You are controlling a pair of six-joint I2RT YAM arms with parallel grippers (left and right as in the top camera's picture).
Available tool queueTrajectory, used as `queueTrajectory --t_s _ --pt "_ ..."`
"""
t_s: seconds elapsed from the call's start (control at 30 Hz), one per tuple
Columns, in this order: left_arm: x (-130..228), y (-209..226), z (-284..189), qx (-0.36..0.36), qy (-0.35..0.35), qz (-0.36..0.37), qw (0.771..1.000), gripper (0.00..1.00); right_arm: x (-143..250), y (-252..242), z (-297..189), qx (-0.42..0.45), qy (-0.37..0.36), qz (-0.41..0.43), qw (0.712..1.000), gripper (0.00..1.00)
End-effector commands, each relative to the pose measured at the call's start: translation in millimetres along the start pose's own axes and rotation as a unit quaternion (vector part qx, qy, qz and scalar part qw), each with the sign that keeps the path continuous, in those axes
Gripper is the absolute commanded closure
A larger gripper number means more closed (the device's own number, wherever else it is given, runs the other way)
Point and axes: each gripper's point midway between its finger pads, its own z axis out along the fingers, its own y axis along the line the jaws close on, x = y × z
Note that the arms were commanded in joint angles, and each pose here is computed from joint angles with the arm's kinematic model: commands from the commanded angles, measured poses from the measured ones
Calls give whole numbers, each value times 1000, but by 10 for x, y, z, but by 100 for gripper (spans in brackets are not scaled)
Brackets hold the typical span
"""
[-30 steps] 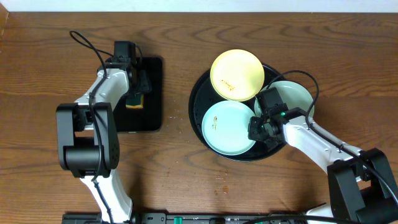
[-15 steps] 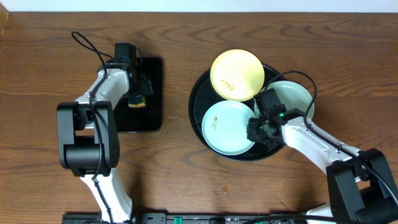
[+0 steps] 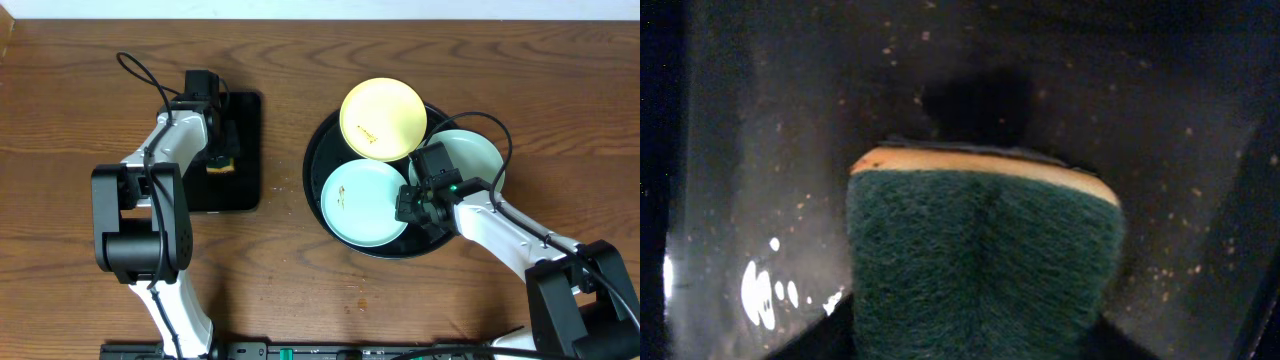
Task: Clean dirty plates on tray and stack at the side
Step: 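Lower the left gripper onto the green sponge and grasp it, then lift the sponge with the left gripper and carry it toward the plates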
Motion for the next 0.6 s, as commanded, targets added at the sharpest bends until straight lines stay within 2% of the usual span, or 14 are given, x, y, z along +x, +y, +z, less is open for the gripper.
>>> queueTrajectory --t_s 0.0,0.03,0.1,0.3,0.57 --pt "25 25 48 -6 7 5 1000 78 152 -120 99 23 19 -5 1000 99" --pt "-3 20 27 -5 3 5 1000 85 152 -121 99 24 19 -5 1000 99" --pt "-72 8 -72 -3 -4 5 1000 92 152 -121 99 24 19 -5 1000 99" --pt "-283 17 -725 9 -61 -1 998 93 158 -119 99 23 21 -5 1000 99" --pt "-512 78 -2067 47 -215 -35 975 93 165 -114 99 21 23 -5 1000 99"
